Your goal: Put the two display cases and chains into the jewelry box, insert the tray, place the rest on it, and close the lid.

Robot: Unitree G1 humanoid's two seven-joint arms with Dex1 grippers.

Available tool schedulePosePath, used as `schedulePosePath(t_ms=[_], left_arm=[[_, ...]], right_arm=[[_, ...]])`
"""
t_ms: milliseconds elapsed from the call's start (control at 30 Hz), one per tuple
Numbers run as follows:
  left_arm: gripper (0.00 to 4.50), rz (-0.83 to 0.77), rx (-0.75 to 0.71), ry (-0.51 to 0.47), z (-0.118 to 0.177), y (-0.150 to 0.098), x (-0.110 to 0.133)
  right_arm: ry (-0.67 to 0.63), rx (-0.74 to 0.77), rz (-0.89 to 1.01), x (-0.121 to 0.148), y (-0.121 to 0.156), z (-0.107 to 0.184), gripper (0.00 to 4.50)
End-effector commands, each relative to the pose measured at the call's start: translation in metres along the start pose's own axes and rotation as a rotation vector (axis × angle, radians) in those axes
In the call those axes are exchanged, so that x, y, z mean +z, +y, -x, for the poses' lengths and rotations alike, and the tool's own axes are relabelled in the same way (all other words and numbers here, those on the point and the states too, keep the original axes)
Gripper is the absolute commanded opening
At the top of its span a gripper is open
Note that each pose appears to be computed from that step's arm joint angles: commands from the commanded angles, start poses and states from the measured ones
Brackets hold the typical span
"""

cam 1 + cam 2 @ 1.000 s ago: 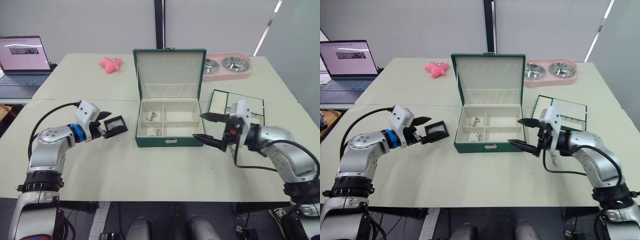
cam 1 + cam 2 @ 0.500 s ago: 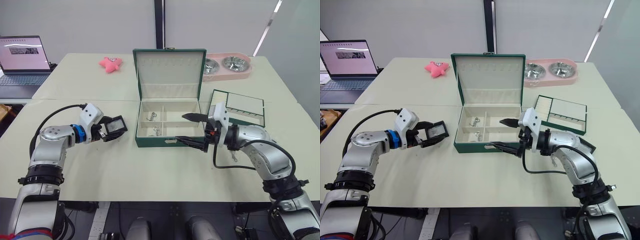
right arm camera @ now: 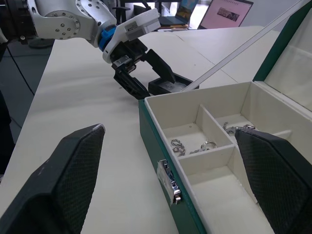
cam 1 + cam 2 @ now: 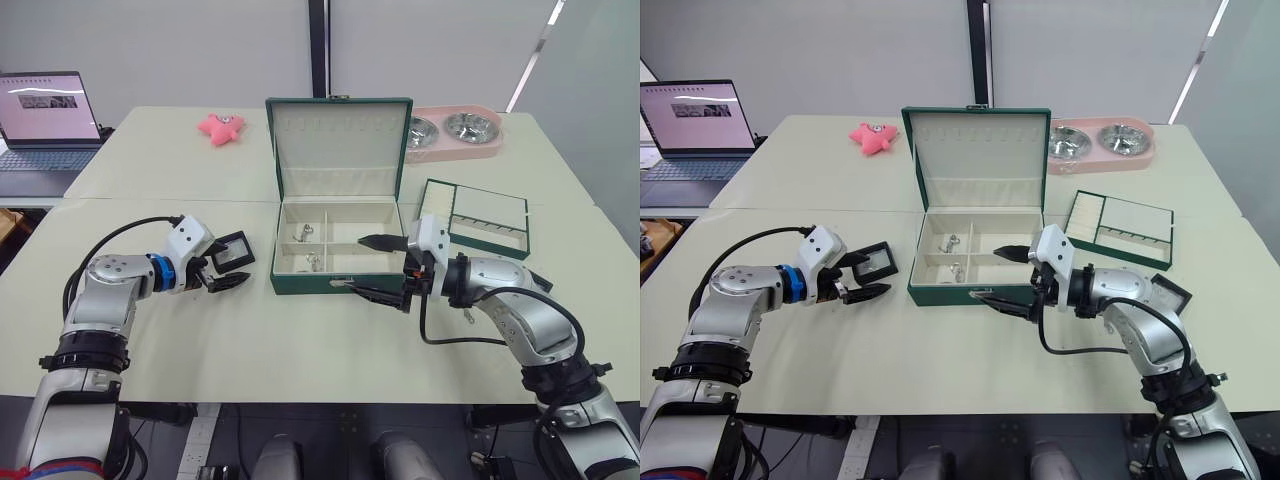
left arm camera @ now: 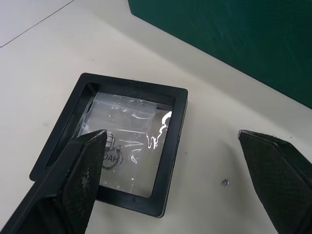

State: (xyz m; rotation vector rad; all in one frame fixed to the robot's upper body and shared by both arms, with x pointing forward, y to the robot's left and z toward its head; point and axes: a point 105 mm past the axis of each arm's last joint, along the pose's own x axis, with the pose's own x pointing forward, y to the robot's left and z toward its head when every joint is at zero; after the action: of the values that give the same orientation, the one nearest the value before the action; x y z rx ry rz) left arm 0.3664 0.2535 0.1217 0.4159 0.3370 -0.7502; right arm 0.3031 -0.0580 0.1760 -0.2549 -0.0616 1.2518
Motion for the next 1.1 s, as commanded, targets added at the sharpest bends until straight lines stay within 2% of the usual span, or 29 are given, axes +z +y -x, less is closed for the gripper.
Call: schedulePosePath(t_ms=[33,100,200,567,833,1100], left_arm=[[4.45,-0.024,0.005,0.007,0.003,0.002,0.002],[4.27,-0.026,0.005,0.011,0.003,0.002,0.002],[3.58,-0.024,0.007,0.015,0.003,0.002,0.001],[0.10,-0.026,0.015,-0.002,0.004,0.002,0.004],[0.01,-0.039,0.022,-0.024,0.014,0.002,0.014],[0.01,-0.135,-0.018,-0.081,0.030,-0.014,0.067]], right_arm=[[-0.028,0.011,0.041,0.011,0.003,-0.001,4.50],[-0.026,0.007,0.043,0.011,0.002,0.000,4.50],[-0.029,0.001,0.043,0.012,0.001,0.001,4.50],[-0.035,-0.002,0.040,0.012,0.000,0.001,4.50],[-0.040,0.000,0.043,0.014,-0.001,0.002,4.50],[-0.069,-0.009,0.031,0.024,-0.004,0.011,4.50]])
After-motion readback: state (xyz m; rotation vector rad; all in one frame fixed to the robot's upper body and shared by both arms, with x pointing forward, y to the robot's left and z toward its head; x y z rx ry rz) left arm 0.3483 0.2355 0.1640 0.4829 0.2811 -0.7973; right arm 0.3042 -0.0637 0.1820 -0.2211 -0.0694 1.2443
